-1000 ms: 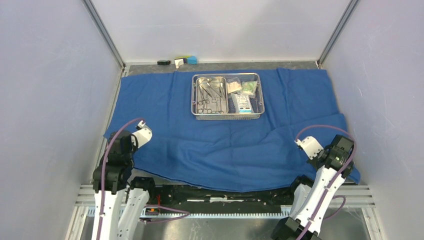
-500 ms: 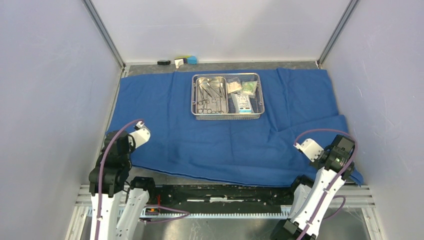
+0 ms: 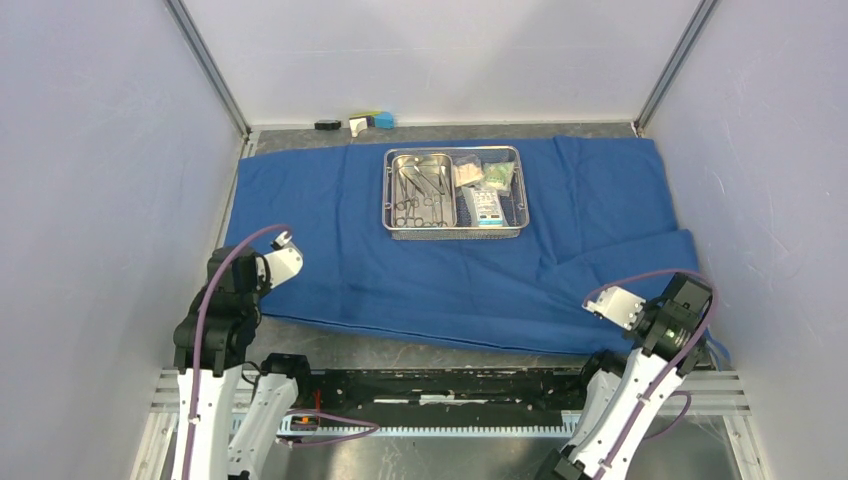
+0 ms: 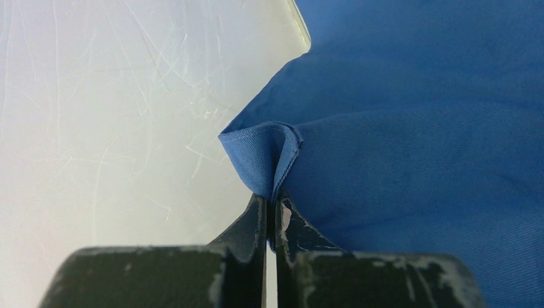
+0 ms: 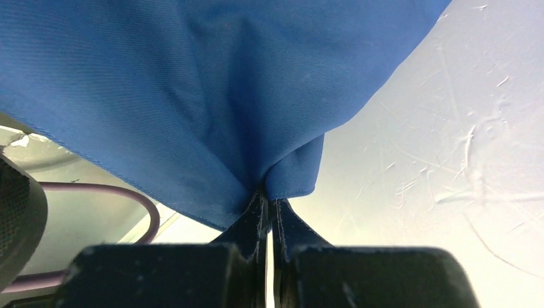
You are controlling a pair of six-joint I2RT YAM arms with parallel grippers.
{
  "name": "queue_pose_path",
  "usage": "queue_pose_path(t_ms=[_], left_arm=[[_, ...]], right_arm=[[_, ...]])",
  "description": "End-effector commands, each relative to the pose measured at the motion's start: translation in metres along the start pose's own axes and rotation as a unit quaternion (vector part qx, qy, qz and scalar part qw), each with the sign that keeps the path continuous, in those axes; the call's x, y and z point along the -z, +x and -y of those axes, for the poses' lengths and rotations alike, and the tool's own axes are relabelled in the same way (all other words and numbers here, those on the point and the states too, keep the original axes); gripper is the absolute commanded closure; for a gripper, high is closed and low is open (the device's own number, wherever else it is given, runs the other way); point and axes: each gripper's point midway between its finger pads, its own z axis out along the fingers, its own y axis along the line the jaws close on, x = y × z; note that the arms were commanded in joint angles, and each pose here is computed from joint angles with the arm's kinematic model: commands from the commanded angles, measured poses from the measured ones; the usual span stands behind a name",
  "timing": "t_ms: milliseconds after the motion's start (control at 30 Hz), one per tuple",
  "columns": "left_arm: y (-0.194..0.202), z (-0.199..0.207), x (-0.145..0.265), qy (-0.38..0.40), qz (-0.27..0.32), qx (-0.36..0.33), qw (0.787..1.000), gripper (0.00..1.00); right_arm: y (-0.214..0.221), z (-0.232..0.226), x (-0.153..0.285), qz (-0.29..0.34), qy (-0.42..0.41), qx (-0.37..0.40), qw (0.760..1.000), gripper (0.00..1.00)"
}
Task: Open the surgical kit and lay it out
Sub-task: Smooth out the surgical kit at the center of the board.
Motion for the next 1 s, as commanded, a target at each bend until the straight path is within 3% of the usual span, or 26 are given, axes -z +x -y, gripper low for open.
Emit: queue_pose_path(t_ms=[0,100,233,333,600,800,867,933,967], left_arm=[[0.002,-0.014,0.006,-0.023,-0.002,-0.025,0.999,0.98],[0.007,-0.007,0.006,-0.016,-0.009,-0.036,0.999,0.98],[0.016,0.01,0.004,0.014,-0.023,-0.059,0.998,0.98],[0.023,0.021,0.001,0.037,-0.037,-0.082,0.995,0.98],[0.029,0.021,-0.005,0.067,-0.084,-0.123,0.987,0.84],[0.023,0.01,-0.006,0.087,-0.105,-0.133,0.982,0.86],[0.024,0.01,-0.004,0.094,-0.111,-0.133,0.98,0.76],[0.027,0.012,-0.001,0.101,-0.117,-0.133,0.979,0.5],[0.029,0.012,0.0,0.103,-0.122,-0.134,0.978,0.43]], right_arm=[[0.017,0.005,0.005,-0.058,0.01,0.142,0.988,1.0],[0.013,0.002,-0.001,-0.047,0.003,0.142,0.989,0.94],[0.007,-0.001,-0.01,-0.025,-0.025,0.129,0.991,0.57],[0.007,-0.008,-0.018,-0.026,-0.049,0.146,0.988,0.45],[0.003,-0.002,-0.021,-0.009,-0.072,0.15,0.986,0.29],[-0.02,0.027,-0.013,0.064,-0.049,0.122,0.989,0.24],[-0.04,0.044,-0.005,0.123,-0.031,0.093,0.988,0.21],[-0.062,0.057,0.001,0.18,-0.027,0.059,0.981,0.16],[-0.072,0.062,0.004,0.204,-0.03,0.045,0.977,0.11]])
